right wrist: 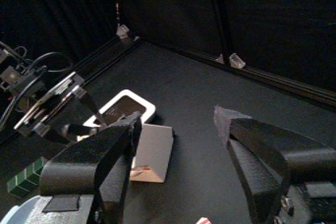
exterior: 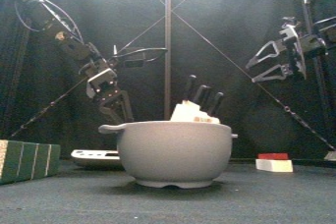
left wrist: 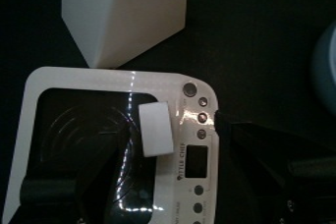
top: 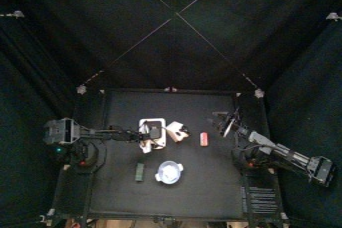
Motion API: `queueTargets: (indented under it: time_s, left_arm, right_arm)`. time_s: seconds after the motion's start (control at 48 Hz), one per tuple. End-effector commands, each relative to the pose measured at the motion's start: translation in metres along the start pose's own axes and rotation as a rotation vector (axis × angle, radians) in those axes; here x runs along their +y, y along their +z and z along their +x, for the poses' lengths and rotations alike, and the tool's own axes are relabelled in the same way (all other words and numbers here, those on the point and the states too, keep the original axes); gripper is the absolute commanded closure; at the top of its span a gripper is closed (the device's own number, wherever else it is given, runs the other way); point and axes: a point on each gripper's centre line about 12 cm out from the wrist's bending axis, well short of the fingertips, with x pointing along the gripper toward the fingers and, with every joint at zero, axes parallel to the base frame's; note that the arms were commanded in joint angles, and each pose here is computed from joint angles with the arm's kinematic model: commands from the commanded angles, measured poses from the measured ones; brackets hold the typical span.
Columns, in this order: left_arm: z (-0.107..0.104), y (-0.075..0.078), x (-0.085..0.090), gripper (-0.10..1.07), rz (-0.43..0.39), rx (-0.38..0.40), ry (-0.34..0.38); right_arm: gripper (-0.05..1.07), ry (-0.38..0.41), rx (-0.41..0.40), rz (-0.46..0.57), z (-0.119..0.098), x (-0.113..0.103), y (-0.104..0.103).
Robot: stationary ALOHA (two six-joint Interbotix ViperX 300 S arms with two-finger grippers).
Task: Grab white sushi piece off stove
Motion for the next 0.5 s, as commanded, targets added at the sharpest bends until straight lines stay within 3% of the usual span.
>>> queueTargets:
  time_s: [0.0, 0.479]
  left_arm:
    - [0.0004, 0.0056, 0.0024, -0.02, -0.006, -0.016, 0.003]
    - [0.0022, 0.0029, 0.0037, 0.01, -0.009, -0.008, 0.005]
  right_arm:
    - [0.10, 0.002, -0.012, -0.002, 0.0019, 0.0012, 0.0054]
    - [0.10, 0.000, -0.011, -0.002, 0.0018, 0.0007, 0.0049]
